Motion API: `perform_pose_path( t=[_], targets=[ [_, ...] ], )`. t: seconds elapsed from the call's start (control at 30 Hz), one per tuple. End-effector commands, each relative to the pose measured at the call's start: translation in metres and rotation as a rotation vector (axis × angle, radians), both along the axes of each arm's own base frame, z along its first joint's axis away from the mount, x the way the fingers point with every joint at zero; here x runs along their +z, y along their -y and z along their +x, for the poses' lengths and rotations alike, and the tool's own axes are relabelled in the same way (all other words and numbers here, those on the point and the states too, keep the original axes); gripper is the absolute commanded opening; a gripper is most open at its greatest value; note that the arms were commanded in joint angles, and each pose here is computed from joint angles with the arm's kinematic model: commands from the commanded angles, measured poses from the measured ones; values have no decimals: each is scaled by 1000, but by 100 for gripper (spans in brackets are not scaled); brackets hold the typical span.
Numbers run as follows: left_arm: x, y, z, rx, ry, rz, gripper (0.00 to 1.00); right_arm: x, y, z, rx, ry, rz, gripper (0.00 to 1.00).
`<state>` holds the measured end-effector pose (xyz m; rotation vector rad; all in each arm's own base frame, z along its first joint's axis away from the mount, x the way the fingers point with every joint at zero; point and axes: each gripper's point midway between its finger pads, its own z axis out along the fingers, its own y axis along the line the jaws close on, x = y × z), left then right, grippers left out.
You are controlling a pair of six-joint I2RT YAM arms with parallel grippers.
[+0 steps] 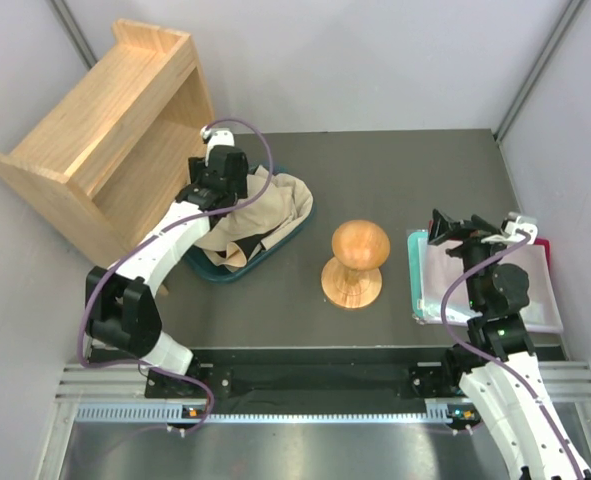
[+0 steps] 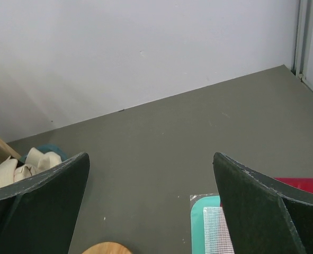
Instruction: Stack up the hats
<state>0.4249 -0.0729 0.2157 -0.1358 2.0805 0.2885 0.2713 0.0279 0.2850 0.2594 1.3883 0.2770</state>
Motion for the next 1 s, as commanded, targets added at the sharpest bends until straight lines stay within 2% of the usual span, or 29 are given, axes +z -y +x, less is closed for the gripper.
perform_pose_path(
  t=[0.0, 0.03, 0.1, 0.13, 0.2, 0.23, 0.27, 0.47, 0.6, 0.7, 0.83, 0.97],
  targets=[
    [11, -4, 11, 2, 85, -76, 74, 27, -2, -1, 14, 70, 21, 100],
    [12, -4, 13, -5, 92, -81, 70, 28, -2, -1, 17, 72, 20, 100],
    [17, -2, 14, -20, 122, -95, 55, 28, -2, -1, 17, 70, 20, 100],
    [20, 1, 14, -41, 132, -100, 35, 28, -3, -1, 21, 70, 18, 100],
    [32, 5, 14, -77, 190, -120, 18, 27, -3, -1, 22, 66, 15, 99],
    [37, 10, 13, -111, 207, -138, 3, 28, -4, -1, 28, 66, 12, 100],
    [42, 14, 13, -134, 230, -152, 0, 28, -5, -1, 33, 63, 8, 100],
    [90, 44, -8, -325, 335, -266, 0, 32, -20, 1, 116, 46, -36, 100],
    [132, 57, -33, -433, 419, -345, 0, 48, -38, -3, 213, 58, -32, 100],
    [155, 72, -55, -541, 455, -406, 0, 65, -61, -10, 346, 83, 17, 100],
    [173, 93, -83, -686, 465, -491, 0, 90, -105, -27, 616, 131, 100, 100],
    [185, 113, -109, -824, 457, -563, 0, 105, -137, -41, 779, 141, 203, 100]
  ],
)
